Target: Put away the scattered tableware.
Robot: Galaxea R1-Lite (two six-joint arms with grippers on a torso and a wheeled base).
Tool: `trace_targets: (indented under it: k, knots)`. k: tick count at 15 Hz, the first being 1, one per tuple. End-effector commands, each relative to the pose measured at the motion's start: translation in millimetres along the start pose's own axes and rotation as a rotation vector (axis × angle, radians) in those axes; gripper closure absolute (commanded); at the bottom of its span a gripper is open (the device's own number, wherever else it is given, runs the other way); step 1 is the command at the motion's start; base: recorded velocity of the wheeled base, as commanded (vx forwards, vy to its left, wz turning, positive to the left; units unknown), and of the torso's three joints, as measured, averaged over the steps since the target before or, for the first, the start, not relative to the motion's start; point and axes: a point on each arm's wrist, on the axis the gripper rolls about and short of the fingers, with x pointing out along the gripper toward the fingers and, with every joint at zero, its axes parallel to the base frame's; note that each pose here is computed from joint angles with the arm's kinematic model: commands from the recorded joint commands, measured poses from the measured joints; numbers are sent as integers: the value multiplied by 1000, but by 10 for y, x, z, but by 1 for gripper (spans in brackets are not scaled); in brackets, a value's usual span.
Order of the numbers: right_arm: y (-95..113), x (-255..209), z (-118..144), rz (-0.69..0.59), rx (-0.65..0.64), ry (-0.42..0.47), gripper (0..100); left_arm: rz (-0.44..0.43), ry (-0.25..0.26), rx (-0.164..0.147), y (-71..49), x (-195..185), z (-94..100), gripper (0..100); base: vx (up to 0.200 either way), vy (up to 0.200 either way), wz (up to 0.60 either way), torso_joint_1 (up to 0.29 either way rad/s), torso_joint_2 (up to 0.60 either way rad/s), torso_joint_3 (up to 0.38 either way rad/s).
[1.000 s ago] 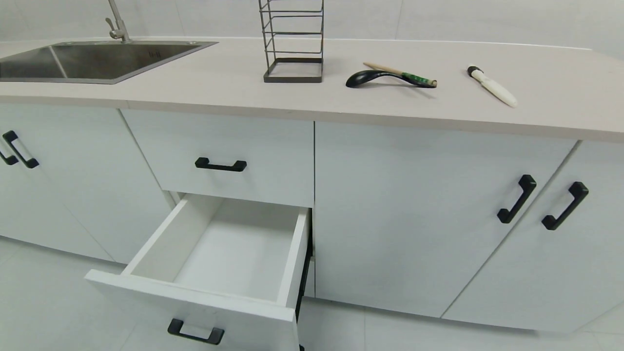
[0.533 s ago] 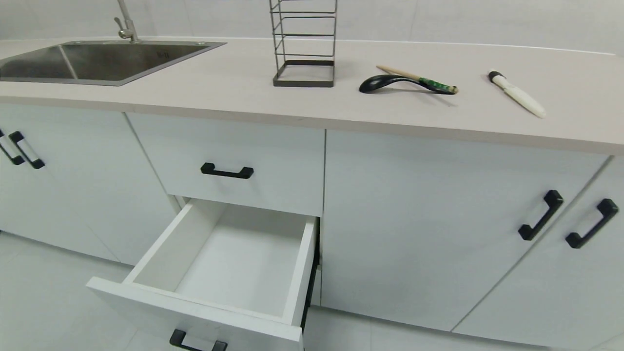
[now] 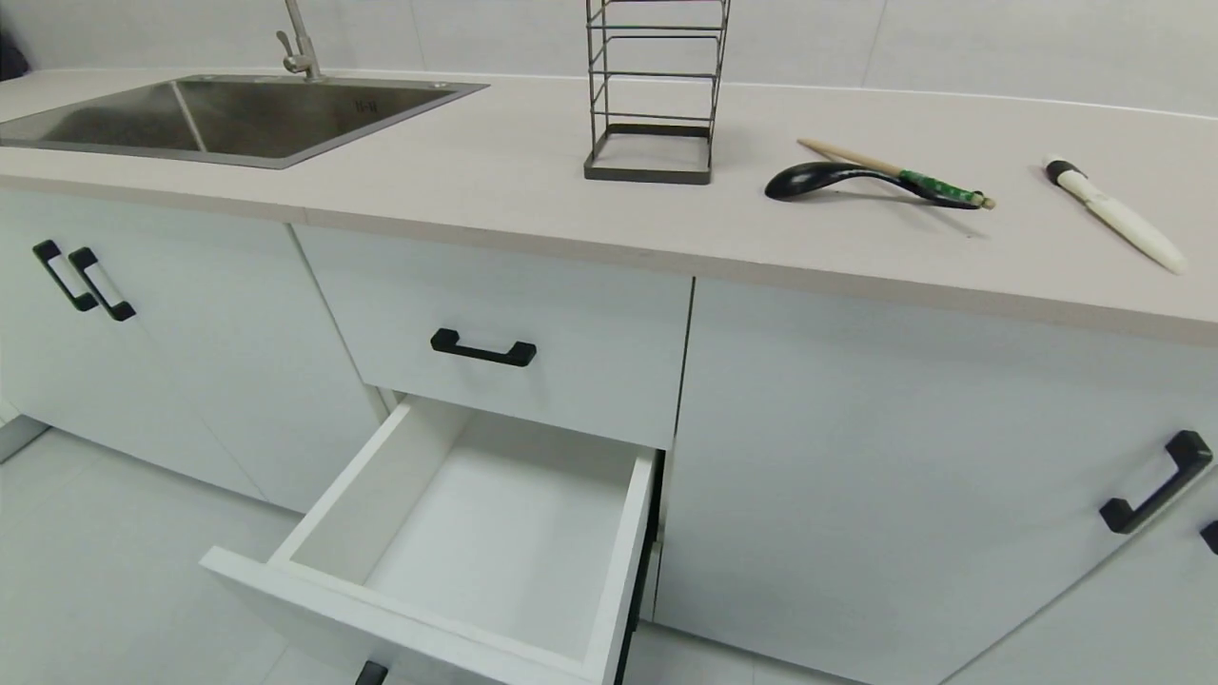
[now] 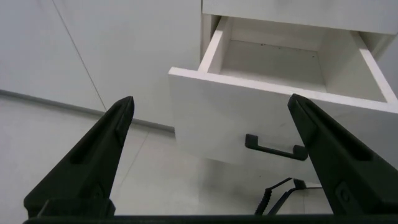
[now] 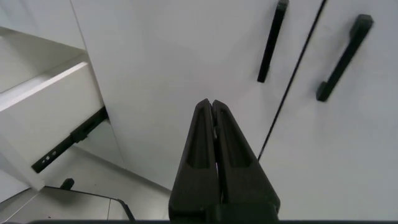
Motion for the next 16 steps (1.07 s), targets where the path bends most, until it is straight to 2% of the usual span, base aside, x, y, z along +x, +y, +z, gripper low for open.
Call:
trace_targets:
  k: [1,6,10,16]
  knots:
    - [0,1,1,0,0,0,100,0,2,0,0,2,0,0,0,0,0,0,0,0]
    - [0,1,-1,1,-1,2,100,0,3,-2,0,2,-1,0,0,0,0,20,-25,-6]
    - [0,1,1,0,-1,0,100,0,3,0,0,2,-1,0,0,0,0,218,-90,-101]
    - [0,1,1,0,-1,0,100,0,3,0,0,2,-1,0,0,0,0,215,-544,-205]
